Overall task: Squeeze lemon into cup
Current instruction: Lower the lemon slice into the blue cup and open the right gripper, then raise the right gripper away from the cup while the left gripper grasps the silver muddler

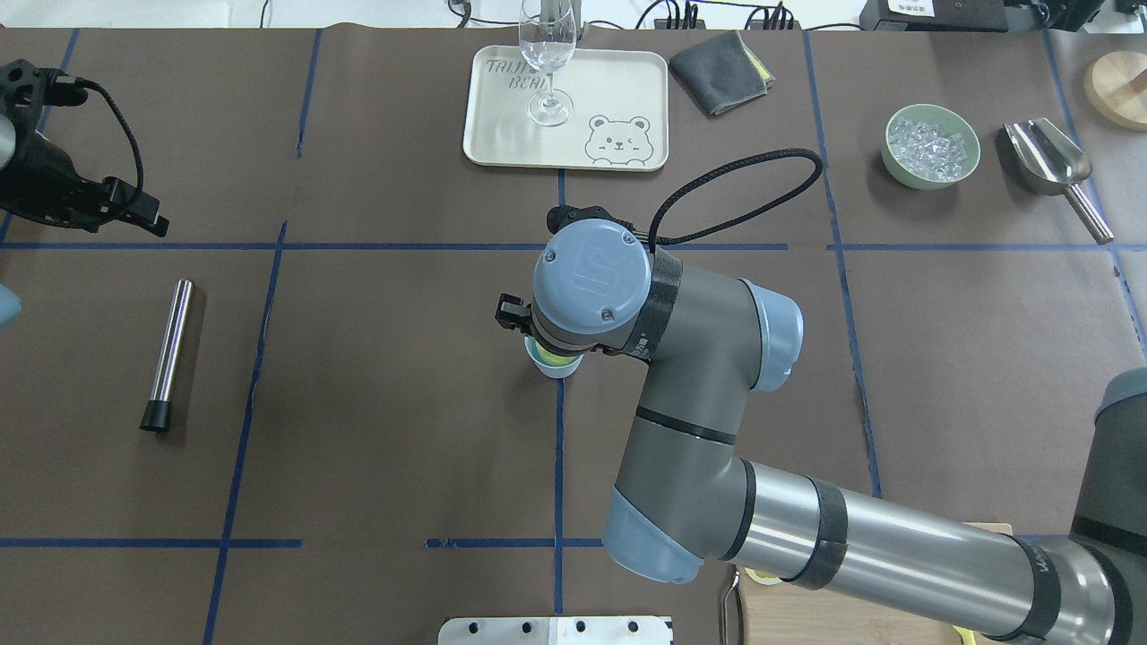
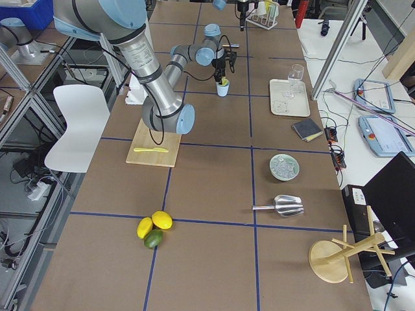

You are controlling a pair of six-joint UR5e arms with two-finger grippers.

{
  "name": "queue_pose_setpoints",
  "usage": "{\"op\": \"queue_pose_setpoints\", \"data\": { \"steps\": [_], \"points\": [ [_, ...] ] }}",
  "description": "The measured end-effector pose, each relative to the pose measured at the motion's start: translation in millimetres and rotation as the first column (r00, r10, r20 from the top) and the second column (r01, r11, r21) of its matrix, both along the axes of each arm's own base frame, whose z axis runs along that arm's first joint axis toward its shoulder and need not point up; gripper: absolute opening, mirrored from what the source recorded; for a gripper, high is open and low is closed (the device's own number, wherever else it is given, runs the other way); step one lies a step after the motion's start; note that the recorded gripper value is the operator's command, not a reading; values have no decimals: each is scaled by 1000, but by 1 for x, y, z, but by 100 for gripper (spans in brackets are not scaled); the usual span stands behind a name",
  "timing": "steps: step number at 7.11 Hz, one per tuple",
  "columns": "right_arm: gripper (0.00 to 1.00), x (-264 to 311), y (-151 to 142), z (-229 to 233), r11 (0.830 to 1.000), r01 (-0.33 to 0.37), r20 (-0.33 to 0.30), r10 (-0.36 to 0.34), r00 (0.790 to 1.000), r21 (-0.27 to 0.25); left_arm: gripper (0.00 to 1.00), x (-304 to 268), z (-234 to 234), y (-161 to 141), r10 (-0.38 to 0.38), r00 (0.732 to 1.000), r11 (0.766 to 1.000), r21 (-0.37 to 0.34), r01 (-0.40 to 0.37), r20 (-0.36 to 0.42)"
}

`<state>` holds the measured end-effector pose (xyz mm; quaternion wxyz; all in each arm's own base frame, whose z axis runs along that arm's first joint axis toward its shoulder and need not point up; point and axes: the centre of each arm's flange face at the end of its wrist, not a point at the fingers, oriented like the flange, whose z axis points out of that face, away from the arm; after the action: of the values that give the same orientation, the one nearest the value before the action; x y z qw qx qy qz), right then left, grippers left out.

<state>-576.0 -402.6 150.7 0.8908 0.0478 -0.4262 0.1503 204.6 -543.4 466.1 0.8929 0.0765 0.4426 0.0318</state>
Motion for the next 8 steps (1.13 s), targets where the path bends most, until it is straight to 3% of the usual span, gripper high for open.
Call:
{"op": "queue_pose_setpoints", "data": {
  "steps": [1, 2, 4, 6, 8],
  "points": [
    [92, 1, 0, -1, 1000, 1, 2, -1, 1000, 3, 100, 0, 0, 0, 0, 1000, 1000, 0, 0, 0],
    [100, 2, 0, -3, 1000, 7, 7, -7, 1000, 2, 100, 0, 1, 0, 0, 1000, 1000, -2, 0, 1],
    [100, 21, -9, -4, 999, 35, 31, -34, 999, -24, 100, 1, 6, -1, -6, 1000, 1000, -20, 6, 3],
    [100, 65, -33, 19, 998, 55, 29, -54, 998, -30, 100, 14, 17, 3, -25, 1000, 995, -93, 26, 9],
    [100, 131, -71, 51, 996, 89, 0, -89, 996, 6, 100, 43, 28, 19, -5, 1000, 988, -155, 8, 24]
  ]
}}
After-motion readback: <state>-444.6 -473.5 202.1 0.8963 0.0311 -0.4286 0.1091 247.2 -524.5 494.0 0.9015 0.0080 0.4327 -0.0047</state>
